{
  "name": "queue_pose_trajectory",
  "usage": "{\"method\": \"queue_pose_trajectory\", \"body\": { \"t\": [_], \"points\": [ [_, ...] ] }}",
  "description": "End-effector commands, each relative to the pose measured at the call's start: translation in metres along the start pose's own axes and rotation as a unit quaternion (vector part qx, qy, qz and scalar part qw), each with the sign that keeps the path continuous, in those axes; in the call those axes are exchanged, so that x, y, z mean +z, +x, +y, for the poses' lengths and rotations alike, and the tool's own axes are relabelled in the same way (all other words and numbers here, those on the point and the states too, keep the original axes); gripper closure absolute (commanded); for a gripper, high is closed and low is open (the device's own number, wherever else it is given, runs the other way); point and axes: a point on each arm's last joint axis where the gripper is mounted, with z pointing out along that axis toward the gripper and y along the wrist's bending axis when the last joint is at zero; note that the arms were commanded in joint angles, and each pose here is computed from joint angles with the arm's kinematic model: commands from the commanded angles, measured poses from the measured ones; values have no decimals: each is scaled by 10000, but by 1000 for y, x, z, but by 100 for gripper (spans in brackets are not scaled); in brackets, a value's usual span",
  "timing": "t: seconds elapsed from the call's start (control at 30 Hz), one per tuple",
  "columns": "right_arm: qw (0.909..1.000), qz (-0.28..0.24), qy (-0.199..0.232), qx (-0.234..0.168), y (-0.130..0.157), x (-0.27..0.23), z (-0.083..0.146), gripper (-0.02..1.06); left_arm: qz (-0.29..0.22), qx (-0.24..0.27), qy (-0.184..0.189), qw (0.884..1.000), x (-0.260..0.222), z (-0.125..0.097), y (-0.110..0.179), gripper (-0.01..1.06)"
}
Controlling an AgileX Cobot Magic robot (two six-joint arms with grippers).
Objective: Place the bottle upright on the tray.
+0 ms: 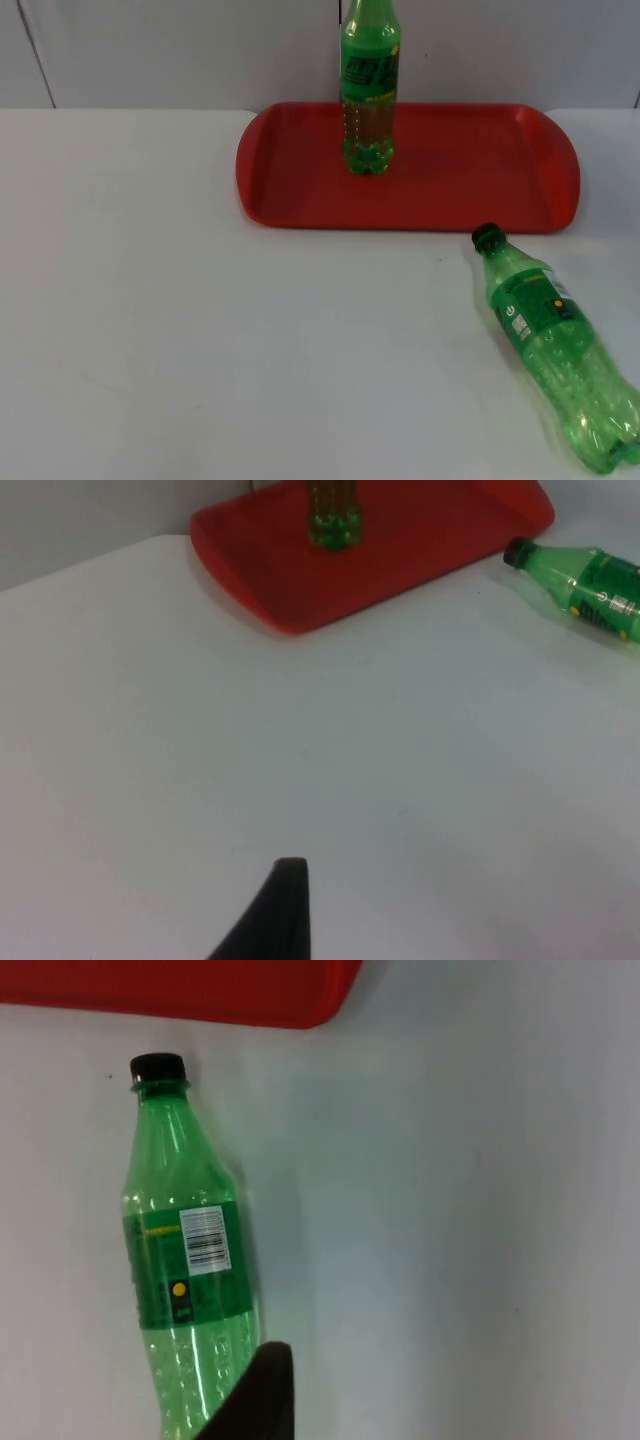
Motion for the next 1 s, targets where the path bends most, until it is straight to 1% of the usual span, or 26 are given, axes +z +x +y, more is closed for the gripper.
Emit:
{"method": "queue_pose_trajectory", "body": {
  "t": [0.0, 0.03, 0.07, 0.1, 0.2, 0.23, 0.27, 0.3, 0.4, 0.43, 0.47, 0.57, 0.67, 0.7, 0.8, 0.87, 0.97],
  "points": [
    [9998, 18, -110, -138, -6, 8, 10, 0, -7, -5, 73, 10000, 0, -1, 1, 0],
    [9993, 76, -185, -325, -10, 17, 23, 0, -7, -5, 73, 10000, 0, -1, 1, 0],
    [9987, 149, -224, -426, -13, 25, 30, 0, -7, -5, 73, 10000, 0, -1, 1, 0],
    [9987, 149, -224, -426, -13, 25, 30, 0, -7, -5, 73, 10000, 0, -1, 1, 0],
    [9969, 324, -294, -649, -18, 51, 55, 0, -7, -5, 73, 10000, 0, -1, 1, 0],
    [9964, 358, -234, -732, -20, 60, 61, 0, -7, -5, 73, 10000, 0, -1, 1, 0],
    [9964, 358, -234, -732, -20, 60, 61, 0, -7, -5, 73, 10000, 0, -1, 1, 0],
    [9955, 351, -121, -868, -20, 71, 73, 0, -7, -5, 73, 10000, 0, -1, 1, 0],
    [9920, 456, 142, -1172, -16, 94, 92, 0, -7, -5, 73, 10000, 0, -1, 1, 0],
    [9920, 456, 142, -1172, -16, 94, 92, 0, -7, -5, 73, 10000, 0, -1, 1, 0],
    [9913, 464, 143, -1223, -15, 100, 99, 0, -7, -5, 73, 10000, 0, -1, 1, 0],
    [9911, 550, 116, -1207, -11, 119, 112, 0, -7, -5, 73, 10000, 0, -1, 1, 0],
    [9907, 591, 103, -1221, -10, 131, 117, 0, -7, -5, 73, 10000, 0, -1, 1, 0],
    [9912, 628, 115, -1157, -9, 137, 117, 0, -7, -5, 73, 10000, 0, -1, 1, 0],
    [9908, 720, 136, -1139, -7, 148, 117, 0, -7, -5, 73, 10000, 0, -1, 1, 0],
    [9917, 619, 108, -1124, -7, 160, 118, 0, -7, -5, 73, 10000, 0, -1, 1, 0],
    [9925, 601, 96, -1064, -1, 167, 116, 0, -7, -5, 73, 10000, 0, -1, 1, 0]
  ]
}}
